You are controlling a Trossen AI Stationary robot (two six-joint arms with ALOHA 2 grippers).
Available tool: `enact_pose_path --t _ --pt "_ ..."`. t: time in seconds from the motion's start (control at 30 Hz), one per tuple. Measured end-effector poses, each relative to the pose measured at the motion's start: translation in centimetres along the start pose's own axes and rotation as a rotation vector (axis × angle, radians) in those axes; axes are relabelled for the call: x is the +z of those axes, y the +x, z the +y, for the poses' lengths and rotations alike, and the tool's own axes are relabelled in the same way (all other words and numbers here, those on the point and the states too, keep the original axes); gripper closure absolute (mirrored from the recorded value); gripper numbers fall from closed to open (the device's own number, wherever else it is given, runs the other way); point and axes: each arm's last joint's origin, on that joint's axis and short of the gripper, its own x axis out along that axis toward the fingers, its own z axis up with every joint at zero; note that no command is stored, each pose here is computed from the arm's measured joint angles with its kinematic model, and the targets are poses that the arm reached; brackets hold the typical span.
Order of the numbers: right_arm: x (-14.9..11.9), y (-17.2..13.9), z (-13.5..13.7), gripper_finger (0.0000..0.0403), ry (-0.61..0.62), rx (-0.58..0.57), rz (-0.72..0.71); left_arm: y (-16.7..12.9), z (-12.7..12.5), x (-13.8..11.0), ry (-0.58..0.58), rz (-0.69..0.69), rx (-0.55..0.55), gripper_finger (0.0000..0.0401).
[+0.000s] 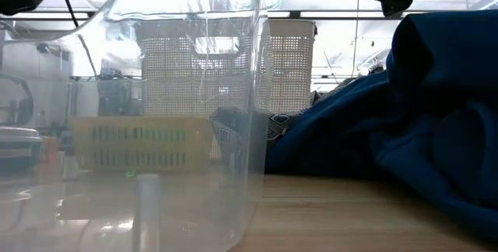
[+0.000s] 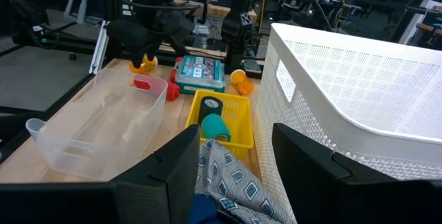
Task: Pick & Place Medicine items
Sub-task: Put the red bandage into the yellow bin
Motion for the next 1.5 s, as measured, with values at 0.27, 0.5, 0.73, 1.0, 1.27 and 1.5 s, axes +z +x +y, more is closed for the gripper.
enact_pose_path --t 0.27,0.5,0.73,1.0,1.27,1.5 --pt "0.0 0.0 0.0 0.0222 0.000 0.000 0.000 1.9 1.2 0.4 -0.074 -0.025 0.048 0.0148" --pt "0.0 0.0 0.0 0.0225 0.000 0.000 0.000 2.8 1.5 0.6 -0.075 -0.018 0.036 0.0150" --pt "0.0 0.0 0.0 0.0224 0.000 0.000 0.000 3.3 1.7 0.8 -0.076 -0.022 0.038 0.0149" --pt "0.0 0.0 0.0 0.0222 0.000 0.000 0.000 3.6 1.5 0.8 -0.077 -0.038 0.019 0.0153" --pt "0.0 0.0 0.0 0.0223 0.000 0.000 0.001 4.9 1.2 0.8 -0.088 -0.040 0.025 0.0153" --pt "0.0 0.0 0.0 0.0225 0.000 0.000 0.000 5.6 1.0 0.7 -0.096 -0.038 0.040 0.0153"
